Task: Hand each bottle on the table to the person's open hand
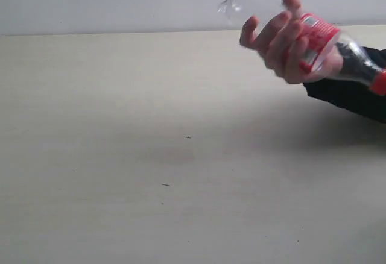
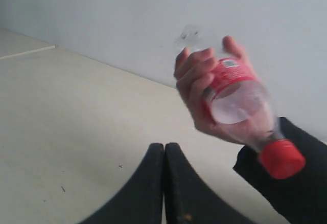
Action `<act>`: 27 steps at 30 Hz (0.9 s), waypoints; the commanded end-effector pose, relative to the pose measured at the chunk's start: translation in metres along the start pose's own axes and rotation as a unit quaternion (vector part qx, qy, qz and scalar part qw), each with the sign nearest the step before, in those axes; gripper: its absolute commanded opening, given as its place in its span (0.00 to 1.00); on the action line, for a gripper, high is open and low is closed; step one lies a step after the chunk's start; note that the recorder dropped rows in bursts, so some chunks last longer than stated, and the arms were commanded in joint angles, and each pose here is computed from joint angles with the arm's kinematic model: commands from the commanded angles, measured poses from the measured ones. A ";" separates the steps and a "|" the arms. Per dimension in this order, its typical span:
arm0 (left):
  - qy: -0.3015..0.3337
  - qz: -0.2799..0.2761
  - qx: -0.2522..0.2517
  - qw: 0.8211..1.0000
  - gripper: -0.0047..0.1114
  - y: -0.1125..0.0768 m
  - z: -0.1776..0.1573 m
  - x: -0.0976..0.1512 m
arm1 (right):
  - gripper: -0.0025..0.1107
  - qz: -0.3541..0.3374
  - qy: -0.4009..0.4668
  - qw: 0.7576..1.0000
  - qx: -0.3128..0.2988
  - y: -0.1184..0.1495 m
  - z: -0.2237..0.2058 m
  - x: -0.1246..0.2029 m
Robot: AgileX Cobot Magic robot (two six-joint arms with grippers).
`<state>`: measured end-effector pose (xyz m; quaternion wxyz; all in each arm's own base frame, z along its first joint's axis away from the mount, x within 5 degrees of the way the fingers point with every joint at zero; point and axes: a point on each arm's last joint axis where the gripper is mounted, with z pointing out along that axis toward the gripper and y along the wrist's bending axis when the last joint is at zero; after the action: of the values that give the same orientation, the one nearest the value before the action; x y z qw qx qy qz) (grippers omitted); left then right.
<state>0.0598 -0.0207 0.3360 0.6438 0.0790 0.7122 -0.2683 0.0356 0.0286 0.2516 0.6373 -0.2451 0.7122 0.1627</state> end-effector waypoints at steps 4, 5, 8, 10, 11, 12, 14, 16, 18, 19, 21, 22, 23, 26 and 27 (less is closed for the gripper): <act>-0.011 0.002 0.003 1.000 0.04 0.002 -0.005 0.000 | 0.02 0.001 -0.001 1.000 0.002 0.000 0.000 0.001; -0.011 0.002 0.003 1.000 0.04 0.002 -0.005 0.000 | 0.02 0.001 -0.001 1.000 0.002 0.000 0.000 0.001; -0.011 0.002 0.003 1.000 0.04 0.002 -0.005 0.000 | 0.02 0.001 -0.001 1.000 0.002 0.000 0.000 0.001; -0.008 -0.010 0.006 1.000 0.04 0.002 -0.006 0.000 | 0.02 0.001 -0.001 1.000 0.002 0.000 0.000 0.001; 0.000 -0.042 0.013 0.999 0.04 0.001 -0.006 0.002 | 0.02 0.001 -0.001 1.000 0.002 0.000 0.000 0.001; 0.005 -0.080 0.018 0.997 0.04 0.000 -0.009 0.003 | 0.02 0.001 -0.001 1.000 0.002 0.000 0.000 0.001; 0.011 -0.128 0.019 0.992 0.04 0.001 -0.013 0.005 | 0.02 0.001 -0.001 1.000 0.002 0.000 0.000 0.001; 0.009 -0.170 0.017 0.985 0.04 0.002 -0.019 0.007 | 0.02 0.001 -0.001 1.000 0.002 0.000 0.000 0.001; 0.003 -0.203 -0.002 0.979 0.04 0.005 -0.024 0.016 | 0.02 0.001 -0.001 1.000 0.002 0.000 0.000 0.001; -0.001 -0.216 -0.016 0.976 0.04 0.007 -0.025 0.020 | 0.02 0.001 -0.001 1.000 0.002 0.000 0.000 0.001; -0.011 -0.236 -0.050 0.970 0.04 0.013 -0.028 0.034 | 0.02 0.001 -0.001 1.000 0.002 0.000 0.000 0.001; -0.017 -0.250 -0.081 0.965 0.04 0.019 -0.028 0.051 | 0.02 0.001 -0.001 1.000 0.002 0.000 0.000 0.001; -0.022 -0.254 -0.097 0.962 0.04 0.022 -0.028 0.059 | 0.02 0.001 -0.001 1.000 0.002 0.000 0.000 0.001; -0.017 -0.246 -0.158 0.956 0.04 0.036 -0.021 0.091 | 0.02 0.001 -0.001 1.000 0.002 0.000 0.000 0.001; -0.017 -0.244 -0.162 0.956 0.04 0.037 -0.020 0.095 | 0.02 0.001 -0.001 1.000 0.002 0.000 0.000 0.001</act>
<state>0.0413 -0.0008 0.2468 0.5739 -0.1998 0.7326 -0.3065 0.0356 0.0286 0.2516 0.6373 -0.2451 0.7122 0.1627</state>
